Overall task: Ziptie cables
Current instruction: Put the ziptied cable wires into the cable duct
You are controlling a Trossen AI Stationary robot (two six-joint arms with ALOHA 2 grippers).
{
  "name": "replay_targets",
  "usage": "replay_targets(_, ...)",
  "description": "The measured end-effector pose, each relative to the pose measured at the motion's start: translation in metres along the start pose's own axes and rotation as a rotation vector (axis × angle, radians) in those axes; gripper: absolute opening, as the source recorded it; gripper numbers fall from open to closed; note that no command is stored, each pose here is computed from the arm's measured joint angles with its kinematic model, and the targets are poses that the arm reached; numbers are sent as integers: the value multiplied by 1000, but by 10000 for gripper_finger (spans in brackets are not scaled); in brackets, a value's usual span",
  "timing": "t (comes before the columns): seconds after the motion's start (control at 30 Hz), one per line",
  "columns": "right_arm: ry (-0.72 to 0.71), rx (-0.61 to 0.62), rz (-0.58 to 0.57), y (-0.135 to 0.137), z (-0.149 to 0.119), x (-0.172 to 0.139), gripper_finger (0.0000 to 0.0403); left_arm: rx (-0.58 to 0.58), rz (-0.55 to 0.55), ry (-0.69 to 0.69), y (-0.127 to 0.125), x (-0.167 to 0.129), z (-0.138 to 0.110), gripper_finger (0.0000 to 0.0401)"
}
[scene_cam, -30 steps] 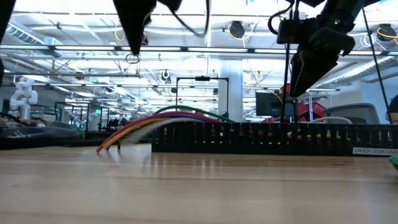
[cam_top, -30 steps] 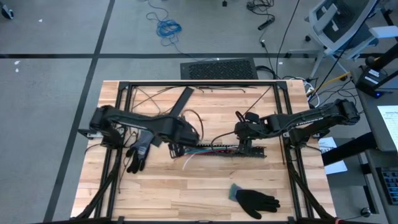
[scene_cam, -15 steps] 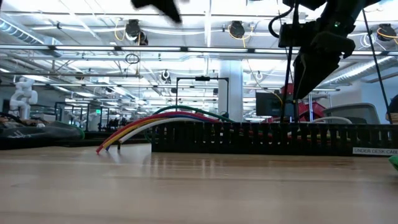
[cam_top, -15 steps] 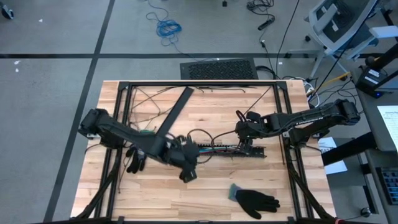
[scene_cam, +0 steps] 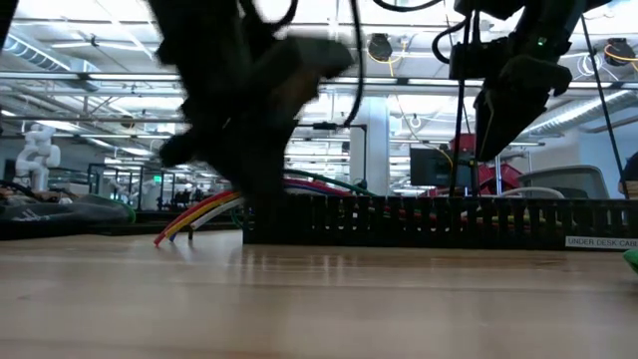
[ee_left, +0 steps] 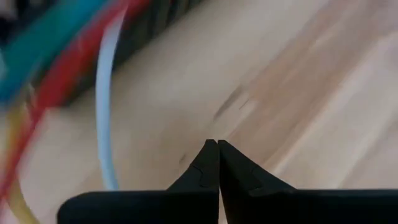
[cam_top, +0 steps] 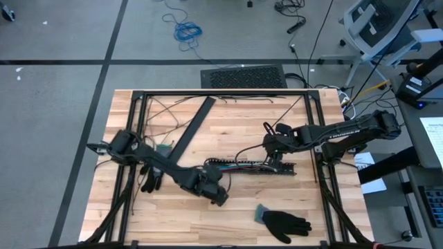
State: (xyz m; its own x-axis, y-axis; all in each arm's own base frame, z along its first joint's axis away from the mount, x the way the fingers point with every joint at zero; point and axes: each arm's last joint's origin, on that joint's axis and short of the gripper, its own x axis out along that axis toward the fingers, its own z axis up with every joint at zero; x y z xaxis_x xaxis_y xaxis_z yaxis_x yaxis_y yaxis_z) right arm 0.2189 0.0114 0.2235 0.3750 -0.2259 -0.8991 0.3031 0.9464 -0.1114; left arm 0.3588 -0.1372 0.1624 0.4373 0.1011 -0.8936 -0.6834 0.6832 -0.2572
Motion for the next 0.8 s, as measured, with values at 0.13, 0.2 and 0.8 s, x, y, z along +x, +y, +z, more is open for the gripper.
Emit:
replay_targets(0.13, 12, -5, -5, -1, -1, 0, 129, -83, -13, -20, -4, 0, 4, 1)
replay_targets(0.2, 11, -16, -8, -1, -1, 0, 100, -108, 30, -22, -3, -3, 2, 1)
replay_targets(0.8, -16, 0, -21, -12, 3, -1, 0, -317, 412, -103, 27, -16, -8, 0)
